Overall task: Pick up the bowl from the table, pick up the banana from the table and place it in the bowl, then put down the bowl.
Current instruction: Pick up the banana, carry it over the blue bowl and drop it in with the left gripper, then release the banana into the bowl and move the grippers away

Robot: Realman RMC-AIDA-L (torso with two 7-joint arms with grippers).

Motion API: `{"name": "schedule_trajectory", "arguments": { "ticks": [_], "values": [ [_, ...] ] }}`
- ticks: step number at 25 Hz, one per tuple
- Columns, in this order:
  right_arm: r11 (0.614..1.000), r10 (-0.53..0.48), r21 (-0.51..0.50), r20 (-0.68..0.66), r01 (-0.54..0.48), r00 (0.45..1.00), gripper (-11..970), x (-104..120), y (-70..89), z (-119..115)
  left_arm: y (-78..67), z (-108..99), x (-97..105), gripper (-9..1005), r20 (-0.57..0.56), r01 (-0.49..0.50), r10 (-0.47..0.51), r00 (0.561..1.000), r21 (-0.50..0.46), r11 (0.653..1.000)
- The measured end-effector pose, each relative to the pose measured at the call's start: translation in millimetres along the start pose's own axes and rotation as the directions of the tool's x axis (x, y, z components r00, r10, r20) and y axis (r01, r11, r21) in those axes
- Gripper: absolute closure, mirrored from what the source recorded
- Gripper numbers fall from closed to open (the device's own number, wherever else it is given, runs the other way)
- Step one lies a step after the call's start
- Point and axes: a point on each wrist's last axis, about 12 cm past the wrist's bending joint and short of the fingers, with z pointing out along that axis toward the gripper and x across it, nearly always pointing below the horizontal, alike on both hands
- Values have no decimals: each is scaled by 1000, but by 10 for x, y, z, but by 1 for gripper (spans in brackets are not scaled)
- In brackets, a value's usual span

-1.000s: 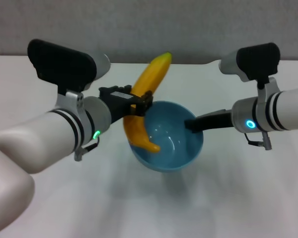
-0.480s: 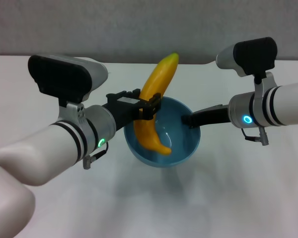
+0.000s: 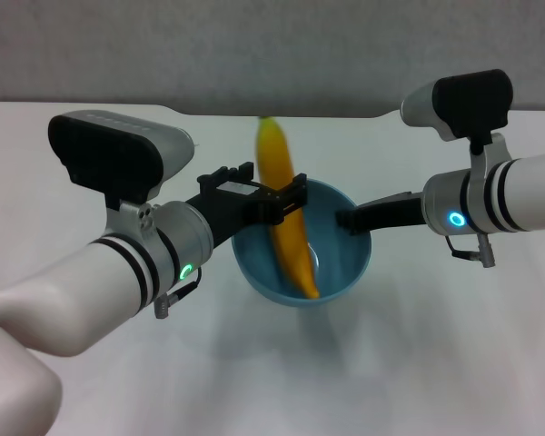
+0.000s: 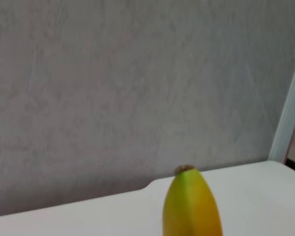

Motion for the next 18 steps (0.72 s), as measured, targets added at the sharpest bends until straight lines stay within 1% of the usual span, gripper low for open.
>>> {"name": "schedule_trajectory", "arguments": {
  "ticks": [2,8,12,16,18],
  "values": [
    [1000,3,1,1,-3,1000,901,6,-7,-2,-2,-8,1,279,11,3,-3,1000,3,1000],
    [1000,20,16,-14,-20,1000,900,72,-66,2,51,-35,-26,100,26,10,-10,1000,-12,1000],
    [999,37,33,-23,-36,999,899,133,-124,6,117,-84,-62,102,43,4,-3,999,-35,999],
    [997,58,43,-28,-56,998,898,175,-179,0,189,-152,-128,104,72,-31,36,997,-62,998],
    [997,64,47,-30,-62,998,898,192,-199,-4,277,-183,-165,105,91,-54,63,994,-93,994]
  ]
}}
